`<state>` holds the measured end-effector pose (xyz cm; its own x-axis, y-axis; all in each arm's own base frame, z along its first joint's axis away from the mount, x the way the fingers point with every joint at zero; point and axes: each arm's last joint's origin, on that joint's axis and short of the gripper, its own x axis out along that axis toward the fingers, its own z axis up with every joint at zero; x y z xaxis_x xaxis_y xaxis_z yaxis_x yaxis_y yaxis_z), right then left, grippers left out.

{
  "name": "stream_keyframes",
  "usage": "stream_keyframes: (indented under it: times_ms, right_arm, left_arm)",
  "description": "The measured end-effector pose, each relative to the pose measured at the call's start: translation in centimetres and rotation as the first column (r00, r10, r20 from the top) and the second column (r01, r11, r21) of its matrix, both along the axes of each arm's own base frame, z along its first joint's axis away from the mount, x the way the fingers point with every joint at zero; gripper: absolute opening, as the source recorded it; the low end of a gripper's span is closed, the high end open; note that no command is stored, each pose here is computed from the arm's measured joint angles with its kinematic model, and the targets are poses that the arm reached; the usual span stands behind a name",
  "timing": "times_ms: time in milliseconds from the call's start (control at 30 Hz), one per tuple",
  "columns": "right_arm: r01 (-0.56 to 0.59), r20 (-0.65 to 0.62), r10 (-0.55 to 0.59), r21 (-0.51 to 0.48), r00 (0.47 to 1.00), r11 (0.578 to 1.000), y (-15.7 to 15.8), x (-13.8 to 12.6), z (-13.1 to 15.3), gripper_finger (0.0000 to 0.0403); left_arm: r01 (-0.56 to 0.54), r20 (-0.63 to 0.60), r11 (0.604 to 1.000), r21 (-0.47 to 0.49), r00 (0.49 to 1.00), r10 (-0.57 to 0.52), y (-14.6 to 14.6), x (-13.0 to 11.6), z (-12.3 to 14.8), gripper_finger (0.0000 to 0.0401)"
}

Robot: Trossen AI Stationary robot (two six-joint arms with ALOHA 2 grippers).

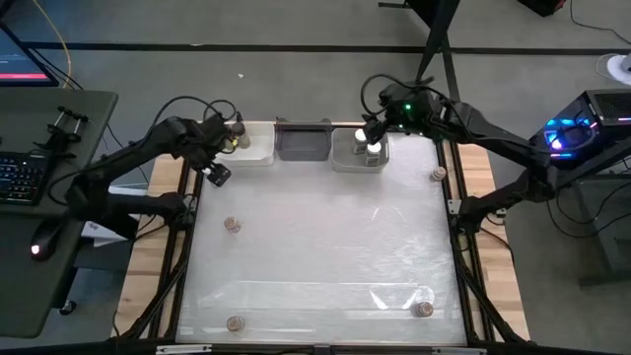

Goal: Sort spices by type
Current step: Put the white seasoning bottle into the gray bin

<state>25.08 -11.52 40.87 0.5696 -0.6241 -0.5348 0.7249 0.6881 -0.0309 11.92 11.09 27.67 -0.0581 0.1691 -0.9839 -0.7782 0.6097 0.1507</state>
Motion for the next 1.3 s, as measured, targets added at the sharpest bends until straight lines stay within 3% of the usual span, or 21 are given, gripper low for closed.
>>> stream_keyframes:
  times_ms: [133,400,800,1300]
  right_arm:
    - [-0.001,-0.019,0.001,0.008,1.000,1.000,-0.2,0.6,-0.5,0.0293]
    - [-0.010,-0.039,0.011,0.024,0.999,1.000,-0.5,1.3,-1.2,0.0293]
    - [-0.020,-0.034,0.021,0.035,0.999,0.999,-0.5,1.3,-1.2,0.0293]
    - [-0.022,-0.034,0.023,0.036,0.999,0.999,-0.4,1.3,-1.2,0.0293]
  left_arm:
    - [-0.033,-0.081,0.999,0.002,0.996,0.033,1.1,0.2,-0.8,0.0333]
    - [-0.073,-0.147,0.995,-0.061,0.987,0.064,3.1,0.3,-2.3,0.0337]
    - [-0.154,-0.114,0.981,-0.116,0.983,0.141,5.1,-0.2,-3.3,0.0337]
    - [-0.138,-0.142,0.965,-0.224,0.984,0.107,6.2,0.5,-5.2,0.0337]
